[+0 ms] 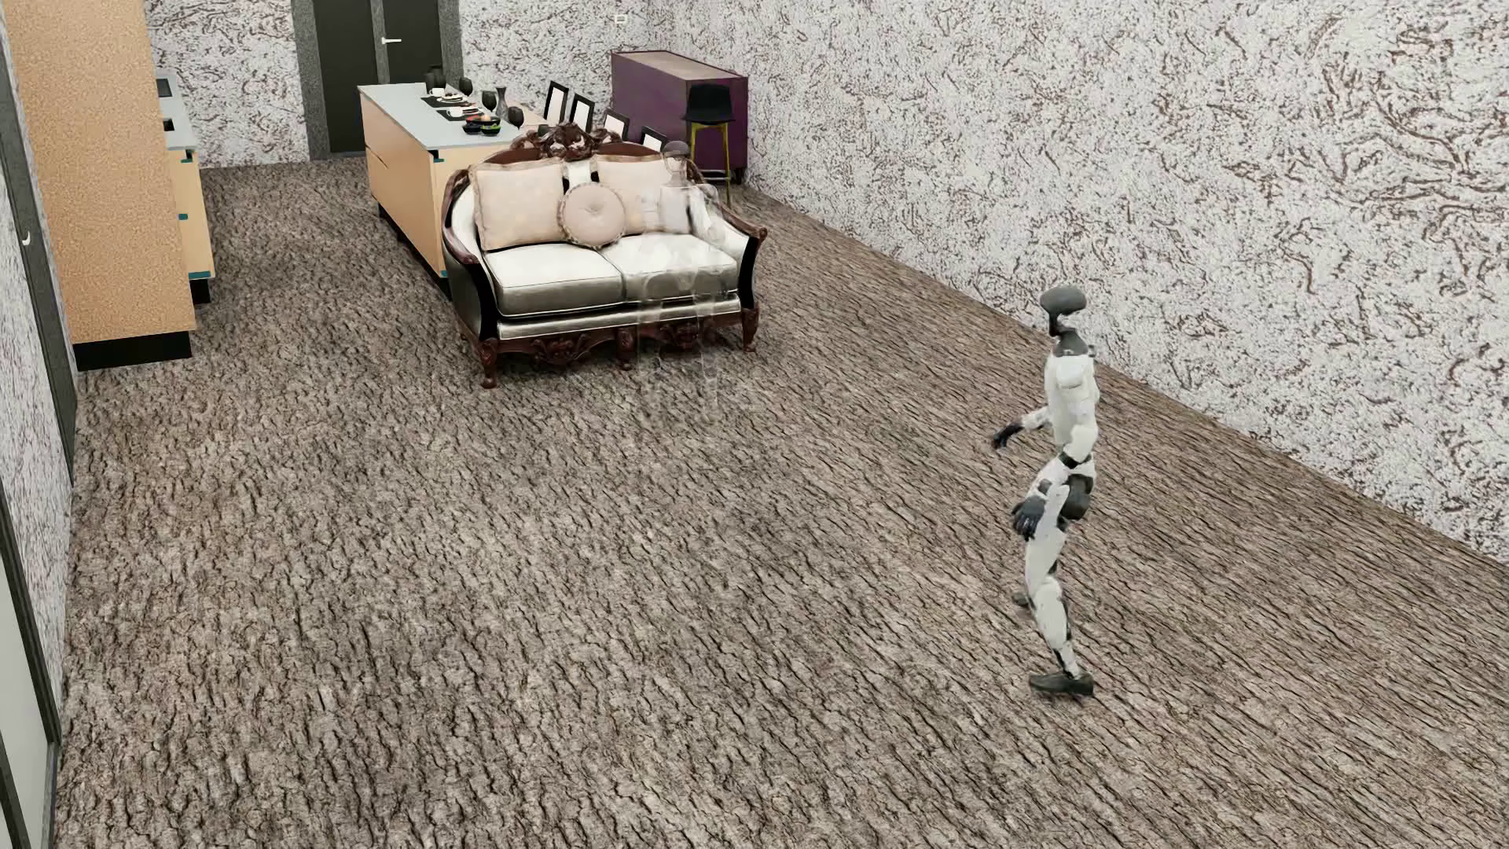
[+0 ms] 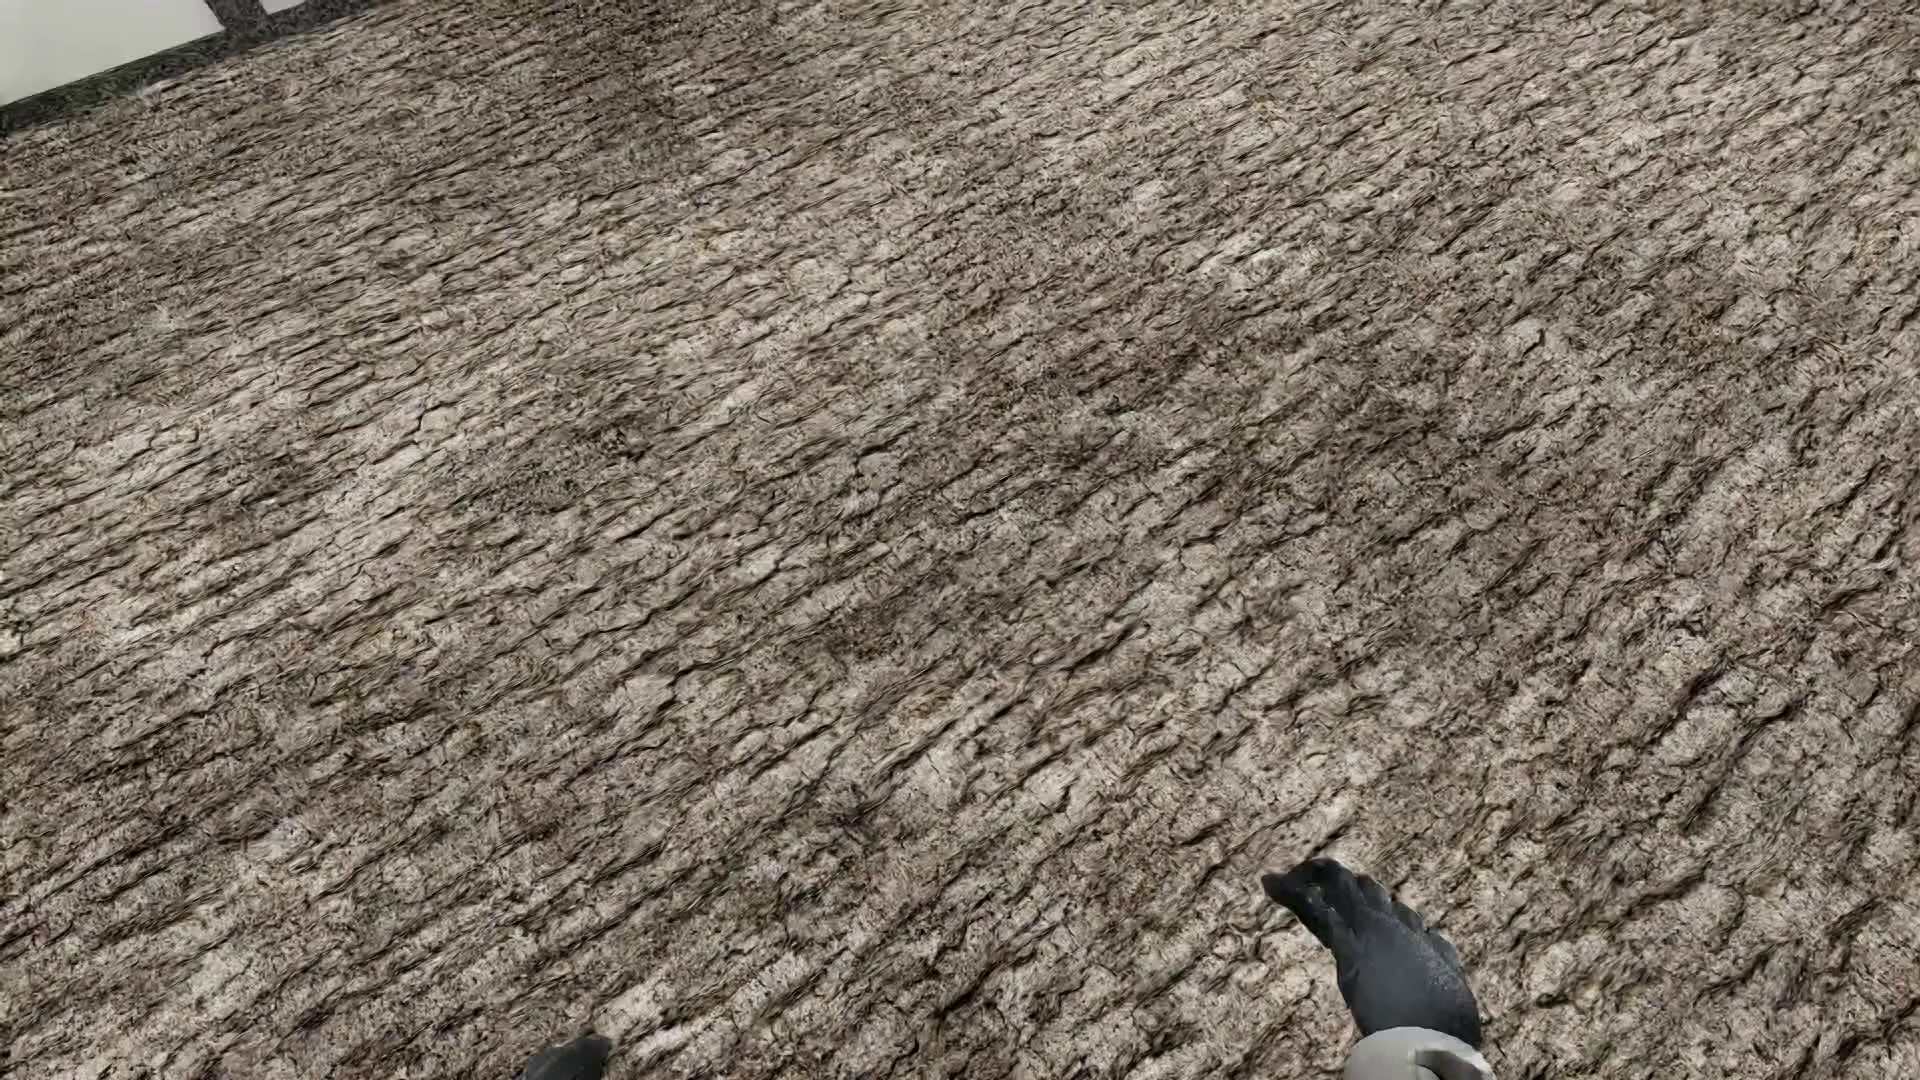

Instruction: Approach the sofa

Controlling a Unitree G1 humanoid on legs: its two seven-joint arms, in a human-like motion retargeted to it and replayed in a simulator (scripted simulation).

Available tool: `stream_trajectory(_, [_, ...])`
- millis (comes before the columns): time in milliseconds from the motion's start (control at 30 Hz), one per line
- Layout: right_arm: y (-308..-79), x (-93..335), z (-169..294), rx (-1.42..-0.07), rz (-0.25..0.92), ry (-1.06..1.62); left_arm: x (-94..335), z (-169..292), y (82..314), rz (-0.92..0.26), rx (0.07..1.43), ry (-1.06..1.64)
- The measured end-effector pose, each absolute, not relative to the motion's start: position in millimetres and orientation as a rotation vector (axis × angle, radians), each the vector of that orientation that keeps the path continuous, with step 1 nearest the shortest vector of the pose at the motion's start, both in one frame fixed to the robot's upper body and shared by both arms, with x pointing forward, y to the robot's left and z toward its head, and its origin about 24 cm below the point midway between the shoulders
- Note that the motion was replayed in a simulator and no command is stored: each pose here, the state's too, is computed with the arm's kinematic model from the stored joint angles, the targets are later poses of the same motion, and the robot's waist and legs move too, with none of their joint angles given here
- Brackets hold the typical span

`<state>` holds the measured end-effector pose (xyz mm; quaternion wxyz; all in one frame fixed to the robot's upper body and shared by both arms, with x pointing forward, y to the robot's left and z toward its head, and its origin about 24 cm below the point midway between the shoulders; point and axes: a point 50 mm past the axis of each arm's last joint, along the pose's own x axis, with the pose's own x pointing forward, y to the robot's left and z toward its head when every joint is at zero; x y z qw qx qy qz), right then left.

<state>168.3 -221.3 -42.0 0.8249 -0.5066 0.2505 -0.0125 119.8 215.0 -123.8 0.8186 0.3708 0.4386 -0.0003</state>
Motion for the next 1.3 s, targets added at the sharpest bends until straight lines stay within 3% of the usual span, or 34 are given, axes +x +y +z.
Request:
stream_trajectory(67, [-211,167,-59,-1.076,0.090,0.600,87,-138,230,-0.030,0.788,1.117])
stream_trajectory(133, [-208,161,-79,-0.954,0.076,0.717,64,-143,246,-0.060,0.802,1.232])
stream_trajectory(233, [-216,135,-119,-0.818,0.028,1.006,54,-143,254,0.016,0.767,1.275])
stream_trajectory(300, [-223,109,-142,-0.836,0.143,1.235,64,-143,245,0.035,0.715,1.229])
stream_trajectory(400, [-242,89,-150,-0.908,0.384,1.393,87,-140,223,-0.042,0.702,1.100])
stream_trajectory(467, [-257,106,-137,-0.951,0.347,1.301,95,-137,214,-0.051,0.696,1.035])
stream_trajectory(533, [-260,144,-113,-1.001,0.202,1.071,93,-134,217,-0.029,0.700,1.029])
stream_trajectory(633, [-237,208,-60,-1.049,0.084,0.664,68,-133,232,0.081,0.682,1.093])
stream_trajectory(800, [-190,279,17,-1.183,0.198,0.227,19,-139,220,0.084,0.565,1.221])
stream_trajectory(900, [-167,317,38,-1.337,0.247,0.164,-13,-141,206,0.095,0.500,1.314])
stream_trajectory(967, [-157,327,18,-1.341,0.243,0.269,-43,-143,195,0.079,0.467,1.432])
stream_trajectory(1067, [-174,284,-59,-1.259,0.266,0.690,-75,-147,185,0.014,0.423,1.605])
stream_trajectory(1167, [-200,191,-127,-1.198,0.412,1.067,-45,-152,198,-0.055,0.506,1.550])
stream_trajectory(1233, [-212,123,-152,-1.093,0.497,1.282,-4,-147,211,0.053,0.577,1.368])
stream_trajectory(1300, [-227,54,-162,-0.930,0.476,1.471,32,-137,218,0.160,0.590,1.166])
